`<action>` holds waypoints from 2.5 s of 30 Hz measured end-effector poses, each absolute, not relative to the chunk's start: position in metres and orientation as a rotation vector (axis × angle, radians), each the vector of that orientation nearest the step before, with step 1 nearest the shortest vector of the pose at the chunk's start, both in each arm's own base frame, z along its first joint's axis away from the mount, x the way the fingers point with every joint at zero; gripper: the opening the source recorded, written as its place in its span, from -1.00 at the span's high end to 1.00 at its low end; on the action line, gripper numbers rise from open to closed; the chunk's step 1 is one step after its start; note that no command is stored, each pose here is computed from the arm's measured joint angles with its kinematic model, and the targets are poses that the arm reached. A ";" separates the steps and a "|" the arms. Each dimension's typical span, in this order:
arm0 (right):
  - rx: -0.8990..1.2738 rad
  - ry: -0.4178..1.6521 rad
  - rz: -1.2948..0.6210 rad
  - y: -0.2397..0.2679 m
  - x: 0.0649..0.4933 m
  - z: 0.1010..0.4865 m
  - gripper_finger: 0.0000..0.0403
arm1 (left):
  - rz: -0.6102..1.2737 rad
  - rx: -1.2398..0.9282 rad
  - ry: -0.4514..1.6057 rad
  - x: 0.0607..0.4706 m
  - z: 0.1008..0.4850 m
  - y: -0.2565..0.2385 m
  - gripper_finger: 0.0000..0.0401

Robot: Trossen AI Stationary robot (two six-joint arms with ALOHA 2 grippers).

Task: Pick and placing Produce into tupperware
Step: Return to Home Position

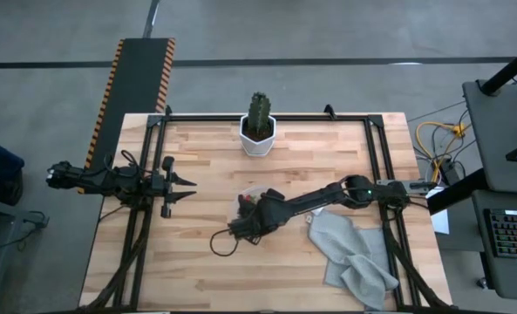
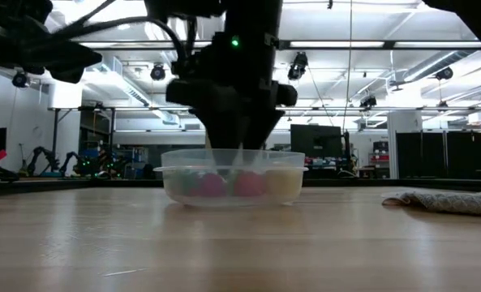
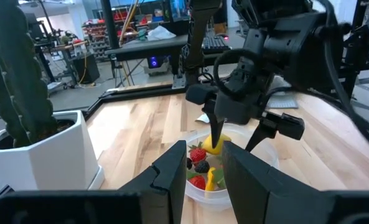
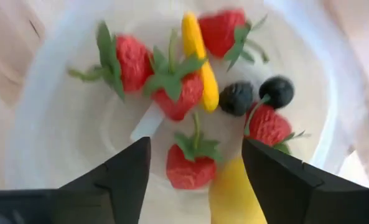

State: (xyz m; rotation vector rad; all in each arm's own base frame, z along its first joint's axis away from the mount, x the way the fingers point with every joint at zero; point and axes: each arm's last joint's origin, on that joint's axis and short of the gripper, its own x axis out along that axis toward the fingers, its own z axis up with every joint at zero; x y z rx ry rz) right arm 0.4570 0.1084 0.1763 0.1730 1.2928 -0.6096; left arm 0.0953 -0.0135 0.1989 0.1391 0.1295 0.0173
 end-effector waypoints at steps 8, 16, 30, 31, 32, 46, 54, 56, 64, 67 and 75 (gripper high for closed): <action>-0.159 0.977 -0.629 0.133 0.466 0.224 -0.23 | -0.001 0.131 0.096 0.095 0.204 -0.014 0.56; -0.438 0.713 -0.424 0.178 0.460 0.289 -0.15 | -0.292 0.081 -0.256 0.086 0.251 -0.021 0.56; -0.440 0.474 -0.129 0.183 0.262 0.397 0.08 | -0.171 0.260 -0.361 0.072 0.292 -0.016 0.56; -0.425 0.448 -0.101 0.177 0.251 0.393 0.10 | -0.142 0.271 -0.330 0.073 0.292 -0.015 0.56; -0.406 0.416 -0.071 0.168 0.239 0.388 0.12 | -0.116 0.283 -0.295 0.072 0.291 -0.014 0.56; -0.207 -0.181 0.146 0.053 0.148 0.270 0.34 | 0.103 0.267 -0.093 0.072 0.283 -0.007 0.56; -0.187 -0.162 -0.004 0.017 0.156 0.245 0.35 | 0.186 0.277 -0.023 0.080 0.268 -0.006 0.56; -0.193 -0.150 0.006 0.013 0.160 0.251 0.34 | 0.195 0.282 -0.008 0.082 0.268 -0.006 0.56; -0.242 -0.078 -0.006 0.001 0.162 0.267 0.36 | 0.197 0.296 0.045 0.087 0.266 -0.007 0.56; -0.242 -0.052 -0.026 0.000 0.154 0.270 0.35 | 0.217 0.287 0.075 0.079 0.267 -0.004 0.56; -0.189 -0.085 -0.058 -0.001 0.132 0.267 0.37 | 0.074 0.096 -0.052 0.061 0.266 -0.005 0.56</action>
